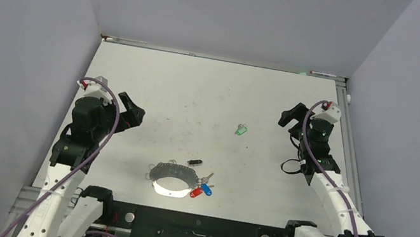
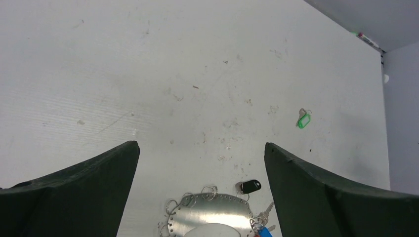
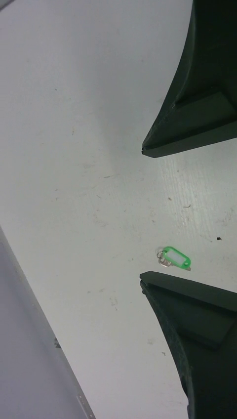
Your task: Put the keys on the keyring
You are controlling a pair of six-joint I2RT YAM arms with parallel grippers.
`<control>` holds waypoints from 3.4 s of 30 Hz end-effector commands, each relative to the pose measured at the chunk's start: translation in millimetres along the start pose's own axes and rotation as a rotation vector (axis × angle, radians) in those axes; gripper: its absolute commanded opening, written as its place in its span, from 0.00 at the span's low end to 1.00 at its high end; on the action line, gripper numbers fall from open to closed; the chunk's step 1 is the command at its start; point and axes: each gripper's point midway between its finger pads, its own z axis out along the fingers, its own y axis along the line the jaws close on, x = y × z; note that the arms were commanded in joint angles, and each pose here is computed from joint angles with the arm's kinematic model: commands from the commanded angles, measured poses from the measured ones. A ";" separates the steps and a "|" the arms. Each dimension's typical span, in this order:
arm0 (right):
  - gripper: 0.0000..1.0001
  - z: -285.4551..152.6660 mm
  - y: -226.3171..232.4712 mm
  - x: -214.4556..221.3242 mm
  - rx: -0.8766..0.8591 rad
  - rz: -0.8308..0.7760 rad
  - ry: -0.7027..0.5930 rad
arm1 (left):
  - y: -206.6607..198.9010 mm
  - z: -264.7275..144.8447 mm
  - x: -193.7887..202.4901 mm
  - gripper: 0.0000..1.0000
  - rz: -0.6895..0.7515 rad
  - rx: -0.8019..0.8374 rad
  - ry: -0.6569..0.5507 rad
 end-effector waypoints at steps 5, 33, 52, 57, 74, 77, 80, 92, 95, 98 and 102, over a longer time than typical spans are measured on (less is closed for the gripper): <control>0.90 -13.4 -10.3 -21.0 0.117 -0.068 0.006 | -13.9 -13.8 7.1 0.96 0.052 0.109 0.037; 0.75 64.9 99.0 106.2 -0.186 -0.407 0.482 | -25.0 -14.3 26.6 0.96 0.112 0.172 0.115; 0.56 -9.9 199.3 188.6 -0.417 -0.489 0.609 | -25.7 -13.3 27.6 0.95 0.107 0.176 0.121; 0.53 -66.8 254.6 223.7 -0.532 -0.472 0.585 | -22.0 -17.1 21.4 0.91 0.108 0.153 0.087; 0.37 -105.5 291.1 288.7 -0.485 -0.483 0.636 | -18.5 -24.9 13.8 0.90 0.115 0.133 0.036; 0.33 -101.3 289.8 298.8 -0.468 -0.493 0.653 | -18.4 -24.6 14.1 0.90 0.115 0.132 0.038; 0.32 -98.7 290.4 308.0 -0.466 -0.496 0.671 | -18.5 -24.4 14.4 0.90 0.115 0.133 0.040; 0.26 -93.6 291.3 321.4 -0.458 -0.483 0.695 | -18.6 -23.7 15.3 0.90 0.115 0.134 0.044; 0.25 -93.1 290.1 324.1 -0.454 -0.483 0.701 | -18.5 -23.9 15.0 0.90 0.117 0.134 0.043; 0.23 -93.1 289.2 324.5 -0.452 -0.484 0.703 | -18.5 -24.2 15.1 0.90 0.116 0.134 0.043; 0.21 -93.0 287.6 326.1 -0.447 -0.484 0.709 | -18.5 -24.3 15.1 0.90 0.115 0.134 0.043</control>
